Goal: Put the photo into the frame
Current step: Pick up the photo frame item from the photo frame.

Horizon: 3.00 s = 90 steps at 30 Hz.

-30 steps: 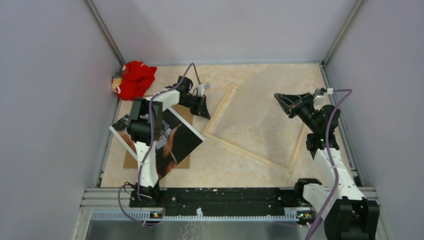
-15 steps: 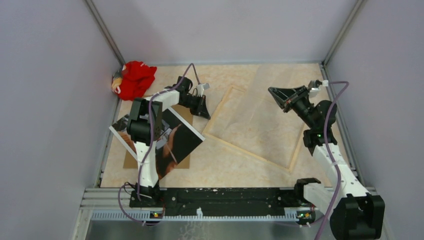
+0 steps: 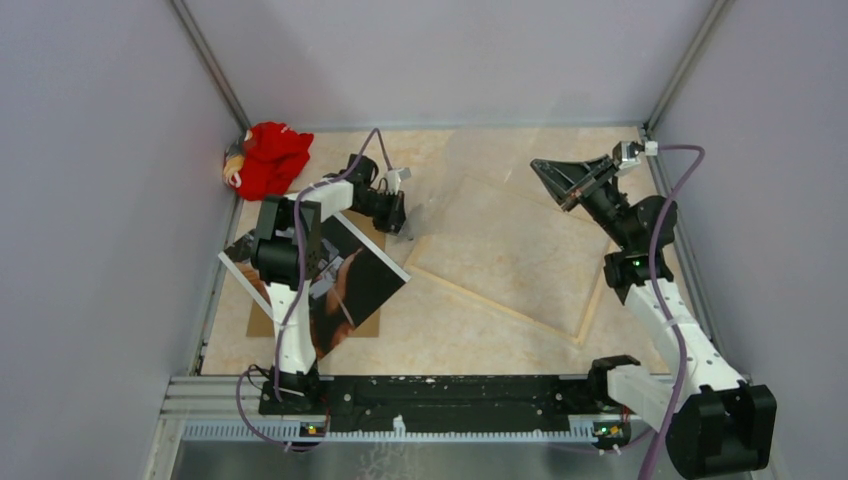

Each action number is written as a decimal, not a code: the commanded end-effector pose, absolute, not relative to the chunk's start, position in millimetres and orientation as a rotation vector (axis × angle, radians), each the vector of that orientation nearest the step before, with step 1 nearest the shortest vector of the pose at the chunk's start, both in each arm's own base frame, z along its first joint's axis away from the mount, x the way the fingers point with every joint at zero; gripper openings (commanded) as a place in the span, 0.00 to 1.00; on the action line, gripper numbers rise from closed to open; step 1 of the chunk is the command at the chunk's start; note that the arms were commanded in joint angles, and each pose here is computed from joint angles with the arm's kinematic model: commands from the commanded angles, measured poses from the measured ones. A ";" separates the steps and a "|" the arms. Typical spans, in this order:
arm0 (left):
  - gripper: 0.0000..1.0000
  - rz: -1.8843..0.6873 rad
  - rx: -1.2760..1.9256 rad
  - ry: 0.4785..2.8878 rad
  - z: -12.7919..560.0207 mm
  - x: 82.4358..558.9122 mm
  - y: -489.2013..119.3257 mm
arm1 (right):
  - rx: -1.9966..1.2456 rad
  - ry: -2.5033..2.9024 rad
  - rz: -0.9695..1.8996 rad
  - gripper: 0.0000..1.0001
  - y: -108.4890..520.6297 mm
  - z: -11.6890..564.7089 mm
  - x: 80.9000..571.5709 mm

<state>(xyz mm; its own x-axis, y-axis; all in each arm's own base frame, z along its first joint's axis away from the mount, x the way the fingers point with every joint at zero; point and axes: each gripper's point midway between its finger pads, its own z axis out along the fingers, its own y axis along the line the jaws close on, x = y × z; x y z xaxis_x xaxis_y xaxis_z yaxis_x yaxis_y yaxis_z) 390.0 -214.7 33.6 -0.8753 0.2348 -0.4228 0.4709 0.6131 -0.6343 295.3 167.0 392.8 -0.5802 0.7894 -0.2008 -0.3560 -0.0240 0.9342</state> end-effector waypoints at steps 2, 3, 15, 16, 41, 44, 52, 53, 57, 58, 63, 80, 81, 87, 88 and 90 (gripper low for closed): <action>0.00 -1.122 0.536 2.552 34.5 392.1 -208.5 | 0.360 1.468 1.761 0.00 181.1 378.7 280.0; 0.00 -1.117 0.529 2.550 35.3 393.9 -206.4 | 0.357 1.527 1.753 0.00 184.0 361.8 280.4; 0.00 -1.049 0.466 2.546 37.0 408.3 -183.9 | 0.372 1.980 1.364 0.00 140.5 227.3 286.8; 0.00 -1.053 0.468 2.543 38.1 408.4 -184.4 | 0.351 1.994 1.324 0.00 137.5 224.3 288.8; 0.00 -1.081 0.510 2.522 48.0 403.2 -194.3 | 0.579 2.047 0.859 0.00 71.4 174.7 299.4; 0.00 -1.084 0.515 2.521 48.8 402.8 -195.9 | 0.606 2.043 0.830 0.00 66.5 170.5 299.2; 0.00 -1.094 0.526 2.521 49.3 401.3 -199.8 | 0.633 1.986 0.788 0.00 57.5 175.0 305.1; 0.00 -1.095 0.527 2.522 49.1 400.8 -200.3 | 0.636 1.979 0.784 0.00 56.5 175.8 306.2; 0.00 -1.100 0.529 2.522 49.1 399.5 -201.1 | 0.641 1.962 0.764 0.00 53.0 177.4 309.5; 0.00 -1.100 0.532 2.521 49.2 399.5 -201.2 | 0.644 1.961 0.761 0.00 52.4 177.3 310.0; 0.00 -1.100 0.529 2.525 48.0 398.7 -201.0 | 0.667 1.956 0.733 0.00 47.5 174.3 311.3; 0.00 -1.096 0.533 2.525 47.1 398.6 -200.6 | 0.730 1.958 0.700 0.00 36.1 161.7 307.3; 0.00 -1.095 0.532 2.525 47.5 398.9 -200.5 | 0.730 1.962 0.701 0.00 36.1 160.9 306.9; 0.00 -1.092 0.532 2.526 47.9 398.1 -200.1 | 0.742 1.970 0.697 0.00 34.1 156.8 305.0; 0.00 -1.093 0.532 2.526 48.0 398.1 -200.2 | 0.746 1.970 0.696 0.00 33.5 156.3 304.7; 0.00 -1.089 0.533 2.526 47.8 398.4 -199.9 | 0.753 1.972 0.693 0.00 31.7 155.4 303.9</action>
<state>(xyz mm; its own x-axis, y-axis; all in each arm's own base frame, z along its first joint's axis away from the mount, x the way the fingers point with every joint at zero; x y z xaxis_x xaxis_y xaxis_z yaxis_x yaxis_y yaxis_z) 397.6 -196.8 30.4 -0.8887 0.2016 -0.4118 0.4357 0.6509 -0.6217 302.3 38.3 147.4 -0.4542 0.7293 -0.5116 0.2512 0.6558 0.7119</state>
